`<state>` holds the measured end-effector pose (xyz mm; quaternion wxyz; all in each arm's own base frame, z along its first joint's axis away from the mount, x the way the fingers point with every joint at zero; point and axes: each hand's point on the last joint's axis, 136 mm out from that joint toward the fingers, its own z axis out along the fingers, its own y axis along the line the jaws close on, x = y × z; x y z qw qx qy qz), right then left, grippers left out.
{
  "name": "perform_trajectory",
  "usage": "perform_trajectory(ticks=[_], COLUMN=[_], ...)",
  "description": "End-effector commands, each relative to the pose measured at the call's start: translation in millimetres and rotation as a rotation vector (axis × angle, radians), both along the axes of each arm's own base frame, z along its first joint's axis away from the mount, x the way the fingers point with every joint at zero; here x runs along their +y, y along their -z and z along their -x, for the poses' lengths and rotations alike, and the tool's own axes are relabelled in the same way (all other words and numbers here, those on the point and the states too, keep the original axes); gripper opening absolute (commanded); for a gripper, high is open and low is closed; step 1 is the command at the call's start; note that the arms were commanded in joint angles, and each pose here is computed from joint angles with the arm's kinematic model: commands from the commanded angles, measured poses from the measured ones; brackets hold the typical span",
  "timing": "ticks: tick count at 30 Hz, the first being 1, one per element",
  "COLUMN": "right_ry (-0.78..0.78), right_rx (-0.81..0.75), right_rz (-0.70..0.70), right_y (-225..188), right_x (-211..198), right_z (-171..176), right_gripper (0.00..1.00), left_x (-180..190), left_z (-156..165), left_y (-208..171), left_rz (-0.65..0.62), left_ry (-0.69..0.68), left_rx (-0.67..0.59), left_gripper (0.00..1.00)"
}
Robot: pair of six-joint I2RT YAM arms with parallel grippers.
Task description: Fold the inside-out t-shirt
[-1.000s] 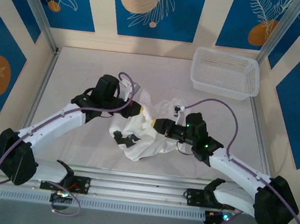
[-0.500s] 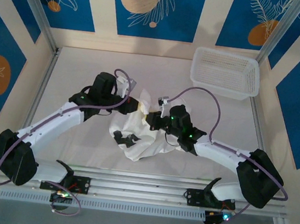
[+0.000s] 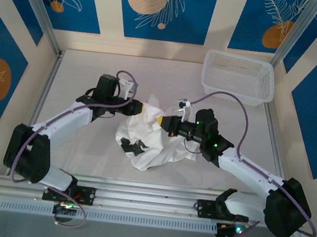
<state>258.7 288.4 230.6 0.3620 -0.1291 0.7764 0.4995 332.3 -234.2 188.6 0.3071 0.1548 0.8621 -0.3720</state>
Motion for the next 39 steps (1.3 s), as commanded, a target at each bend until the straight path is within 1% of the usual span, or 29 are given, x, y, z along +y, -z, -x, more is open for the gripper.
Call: perform_trajectory(ticks=[1, 3, 5, 7, 8, 10, 12, 14, 16, 19, 20, 22, 24, 26, 28, 30, 33, 34, 35, 37, 39], right_ry=[-0.009, -0.001, 0.002, 0.005, 0.004, 0.005, 0.009, 0.021, 0.019, 0.021, 0.023, 0.030, 0.031, 0.032, 0.024, 0.027, 0.027, 0.030, 0.032, 0.036, 0.038], right_rx=[0.074, 0.085, 0.095, 0.102, 0.100, 0.101, 0.107, 0.122, 0.130, 0.136, 0.136, 0.144, 0.144, 0.146, 0.148, 0.146, 0.145, 0.144, 0.141, 0.140, 0.140], right_rz=[0.003, 0.008, 0.011, 0.014, 0.014, 0.015, 0.016, 0.013, 0.007, 0.003, 0.003, 0.005, 0.006, 0.005, 0.004, 0.005, 0.006, 0.007, 0.006, 0.007, 0.008], right_y=[14.4, 16.6, 17.5, 17.5, 16.4, 15.5, 16.2, 17.6, 16.6, 15.5, 15.1, 16.5, 16.7, 16.3, 15.5, 14.4, 11.3, 10.6, 10.1, 9.5, 9.5], right_x=[-1.1, -2.1, -3.0, -3.5, -3.3, -3.0, -3.1, -3.7, -3.0, -2.1, -2.0, -1.6, -1.2, -0.5, 1.1, 1.2, 1.0, 0.2, 0.0, -0.9, -1.5], right_z=[0.4, -3.2, -5.8, -8.2, -8.8, -9.8, -10.5, -11.3, -10.1, -7.5, -7.3, -6.4, -6.7, -7.0, -6.7, -7.4, -7.3, -7.4, -7.4, -7.7, -7.8], right_gripper=[0.00, 0.00, 0.00, 0.00, 0.00, 0.00, 0.00, 0.00, 0.00, 0.00, 0.00, 0.00, 0.00, 0.00, 0.00, 0.00, 0.00, 0.00, 0.00, 0.00, 0.00], left_x=[13.7, 21.3, 23.7, 14.1, 8.9, -4.6, -16.5, -29.0, -38.4, -46.1, -49.9, -64.1, -71.5, -71.0, -66.4, -65.8, -67.6, -68.7, -69.6, -70.9, -70.2], left_z=[14.0, 27.7, 42.5, 59.8, 65.1, 71.8, 69.0, 63.2, 55.1, 41.7, 39.2, 40.0, 39.7, 34.9, 26.7, 22.1, 20.3, 21.9, 24.6, 32.1, 38.4], left_y=[-16.7, -14.5, -14.2, -17.6, -18.7, -19.0, -17.5, -10.0, -3.4, 7.3, 10.4, 12.8, 16.9, 20.1, 25.8, 26.5, 28.0, 30.2, 32.9, 41.3, 48.0], left_rz=[-0.019, -0.047, -0.062, -0.045, -0.040, -0.030, -0.016, -0.024, -0.058, -0.117, -0.132, -0.138, -0.130, -0.133, -0.173, -0.200, -0.239, -0.258, -0.276, -0.301, -0.319], left_ry=[-0.026, -0.066, -0.102, -0.104, -0.104, -0.102, -0.099, -0.081, -0.069, -0.063, -0.048, 0.026, 0.049, 0.030, -0.008, -0.013, 0.022, 0.051, 0.082, 0.142, 0.184], left_rx=[-0.116, -0.157, -0.208, -0.270, -0.293, -0.311, -0.306, -0.289, -0.289, -0.302, -0.298, -0.283, -0.273, -0.280, -0.285, -0.295, -0.337, -0.369, -0.404, -0.476, -0.507], left_gripper=[0.38, 0.40, 0.39, 0.33, 0.32, 0.31, 0.31, 0.36, 0.42, 0.47, 0.49, 0.53, 0.55, 0.56, 0.56, 0.56, 0.58, 0.60, 0.63, 0.72, 0.77])
